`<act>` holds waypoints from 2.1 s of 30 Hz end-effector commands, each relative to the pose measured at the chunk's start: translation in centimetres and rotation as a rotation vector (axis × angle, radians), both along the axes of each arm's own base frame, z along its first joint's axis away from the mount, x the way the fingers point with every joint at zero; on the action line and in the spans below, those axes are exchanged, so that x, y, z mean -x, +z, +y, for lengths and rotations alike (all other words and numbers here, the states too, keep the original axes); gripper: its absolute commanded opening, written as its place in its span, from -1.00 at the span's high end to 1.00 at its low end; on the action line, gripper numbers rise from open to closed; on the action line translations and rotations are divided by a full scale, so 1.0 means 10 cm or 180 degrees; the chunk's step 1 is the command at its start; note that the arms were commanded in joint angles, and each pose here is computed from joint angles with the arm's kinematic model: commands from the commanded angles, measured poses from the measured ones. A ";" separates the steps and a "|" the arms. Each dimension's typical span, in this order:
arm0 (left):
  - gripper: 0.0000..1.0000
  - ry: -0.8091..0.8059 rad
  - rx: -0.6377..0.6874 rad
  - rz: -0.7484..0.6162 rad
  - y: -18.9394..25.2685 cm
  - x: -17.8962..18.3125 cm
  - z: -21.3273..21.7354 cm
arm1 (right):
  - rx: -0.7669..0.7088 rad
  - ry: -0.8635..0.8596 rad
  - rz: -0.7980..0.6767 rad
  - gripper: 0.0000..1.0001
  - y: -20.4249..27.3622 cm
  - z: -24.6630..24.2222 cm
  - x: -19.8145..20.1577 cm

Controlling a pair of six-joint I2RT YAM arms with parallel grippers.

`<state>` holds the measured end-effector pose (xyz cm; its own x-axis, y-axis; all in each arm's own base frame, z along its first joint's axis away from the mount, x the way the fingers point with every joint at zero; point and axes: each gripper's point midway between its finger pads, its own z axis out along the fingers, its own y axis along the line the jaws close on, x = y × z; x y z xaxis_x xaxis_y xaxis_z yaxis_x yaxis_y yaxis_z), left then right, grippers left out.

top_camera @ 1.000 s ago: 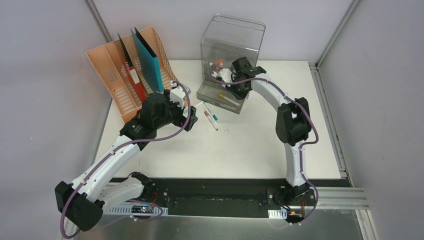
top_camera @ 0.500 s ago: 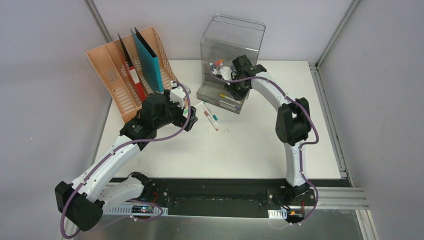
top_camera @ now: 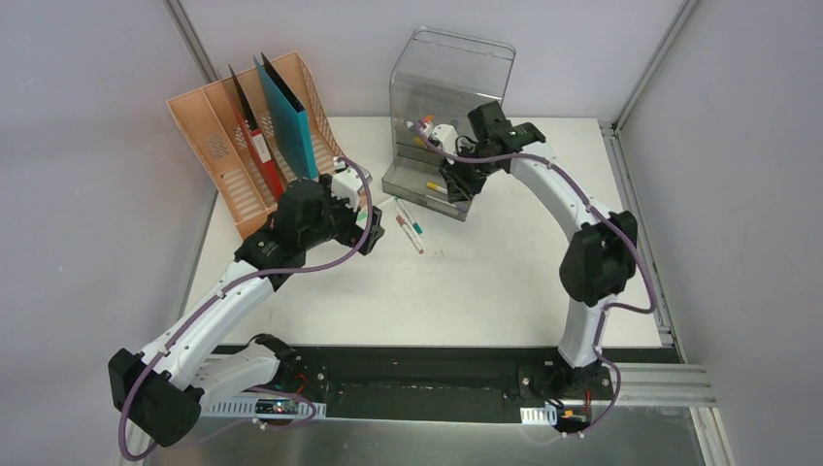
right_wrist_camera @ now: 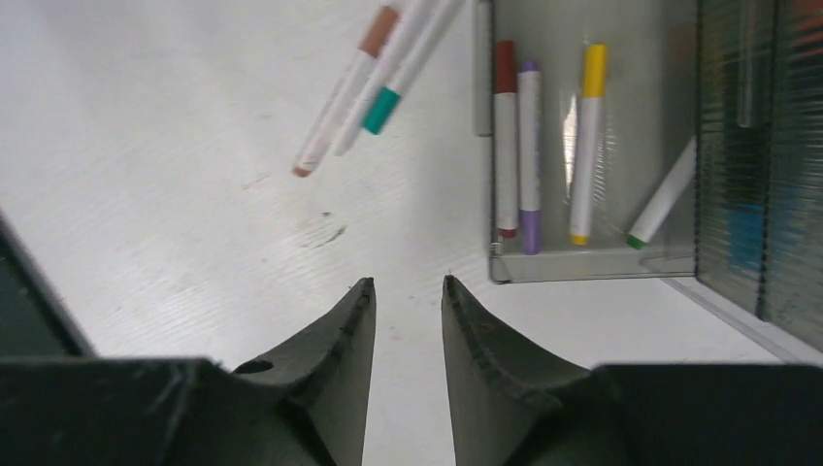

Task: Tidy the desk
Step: Place the stationery in the drawer, then pick up the stationery from the center of the board.

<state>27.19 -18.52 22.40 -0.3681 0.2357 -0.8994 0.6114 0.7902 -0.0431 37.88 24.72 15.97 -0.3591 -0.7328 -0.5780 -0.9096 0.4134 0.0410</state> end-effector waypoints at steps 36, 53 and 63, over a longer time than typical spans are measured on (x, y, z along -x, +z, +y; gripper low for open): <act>-0.94 0.0379 0.1315 0.1516 -0.62 -0.17 -0.68 | -0.1612 -0.0122 0.0227 0.38 0.61 -0.83 0.77; -0.54 0.2498 0.0155 0.1772 -1.39 -0.55 -0.63 | -0.1564 -0.0114 0.0332 0.41 0.50 -0.84 0.77; -0.20 0.2461 -0.0025 0.1909 -1.55 -0.69 -0.90 | -0.1560 -0.0109 0.0364 0.42 0.47 -0.84 0.78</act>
<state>33.52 -27.94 6.94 -0.8238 -0.2504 -0.5085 -0.1636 0.9640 -0.2095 29.99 16.08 20.18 -0.4959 -0.3778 -0.7819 -0.8531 0.3802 0.3573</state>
